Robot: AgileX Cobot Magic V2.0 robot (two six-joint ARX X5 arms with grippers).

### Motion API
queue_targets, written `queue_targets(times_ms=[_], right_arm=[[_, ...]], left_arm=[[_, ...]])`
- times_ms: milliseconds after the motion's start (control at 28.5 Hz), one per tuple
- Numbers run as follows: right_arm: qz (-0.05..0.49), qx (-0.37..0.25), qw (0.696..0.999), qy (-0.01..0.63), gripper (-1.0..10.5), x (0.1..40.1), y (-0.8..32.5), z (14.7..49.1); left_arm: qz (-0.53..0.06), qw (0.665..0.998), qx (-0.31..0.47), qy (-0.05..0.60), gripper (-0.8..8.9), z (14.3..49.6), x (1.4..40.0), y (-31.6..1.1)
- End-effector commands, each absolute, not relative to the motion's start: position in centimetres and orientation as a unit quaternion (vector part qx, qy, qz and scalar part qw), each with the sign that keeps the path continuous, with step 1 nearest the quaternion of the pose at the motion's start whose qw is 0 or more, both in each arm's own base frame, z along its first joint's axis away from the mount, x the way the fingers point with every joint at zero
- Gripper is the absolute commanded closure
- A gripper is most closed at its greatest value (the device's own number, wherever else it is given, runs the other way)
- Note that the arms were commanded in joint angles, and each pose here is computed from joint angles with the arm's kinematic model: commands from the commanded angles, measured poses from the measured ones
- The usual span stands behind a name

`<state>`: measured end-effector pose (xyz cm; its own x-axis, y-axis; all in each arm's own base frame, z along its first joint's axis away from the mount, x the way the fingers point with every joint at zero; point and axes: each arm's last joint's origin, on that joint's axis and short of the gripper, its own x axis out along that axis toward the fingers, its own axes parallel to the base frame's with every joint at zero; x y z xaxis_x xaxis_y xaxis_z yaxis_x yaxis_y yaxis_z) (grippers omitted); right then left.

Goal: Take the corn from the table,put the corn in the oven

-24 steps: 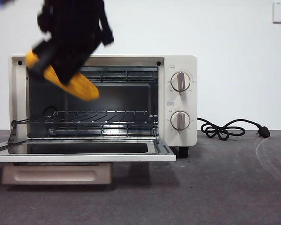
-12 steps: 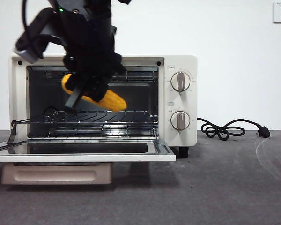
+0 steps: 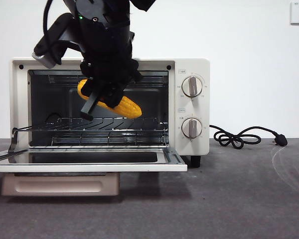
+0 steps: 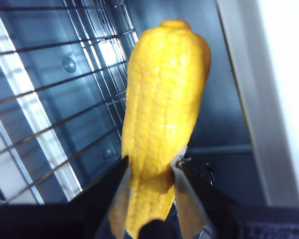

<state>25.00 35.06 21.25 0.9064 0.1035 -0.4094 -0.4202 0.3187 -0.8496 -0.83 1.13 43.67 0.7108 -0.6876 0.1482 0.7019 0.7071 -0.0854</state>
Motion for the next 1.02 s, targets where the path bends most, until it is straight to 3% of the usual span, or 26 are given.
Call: queue_targets(times_ms=[35, 210, 316, 421, 701, 806, 1017], right_arm=[[0.168, -0.562, 0.797, 0.142, 8.1, 25.07, 35.28, 20.82], [0.179, -0.56, 0.796, 0.142, 8.0, 25.03, 35.31, 20.76], [0.189, -0.556, 0.796, 0.147, 6.7, 24.97, 35.29, 20.62], [0.187, -0.544, 0.803, 0.153, 6.3, 24.93, 35.26, 20.55], [0.187, -0.541, 0.803, 0.168, 6.1, 24.78, 35.09, 20.3], [0.185, -0.531, 0.809, 0.171, 5.0, 24.74, 35.11, 20.29], [0.179, -0.528, 0.812, 0.171, 5.0, 24.56, 35.2, 20.29]], left_arm=[[-0.377, 0.923, -0.062, -0.05, 8.19, 43.56, -0.92, 1.24], [-0.376, 0.924, -0.056, -0.038, 8.19, 43.3, -0.9, 1.22], [-0.376, 0.924, -0.056, -0.037, 8.19, 43.28, -0.9, 1.22], [-0.376, 0.924, -0.056, -0.037, 8.19, 43.28, -0.9, 1.22], [-0.376, 0.924, -0.056, -0.037, 8.19, 43.29, -0.88, 1.2], [-0.376, 0.924, -0.056, -0.037, 8.19, 43.29, -0.87, 1.19], [-0.376, 0.924, -0.056, -0.036, 8.19, 43.29, -0.87, 1.19]])
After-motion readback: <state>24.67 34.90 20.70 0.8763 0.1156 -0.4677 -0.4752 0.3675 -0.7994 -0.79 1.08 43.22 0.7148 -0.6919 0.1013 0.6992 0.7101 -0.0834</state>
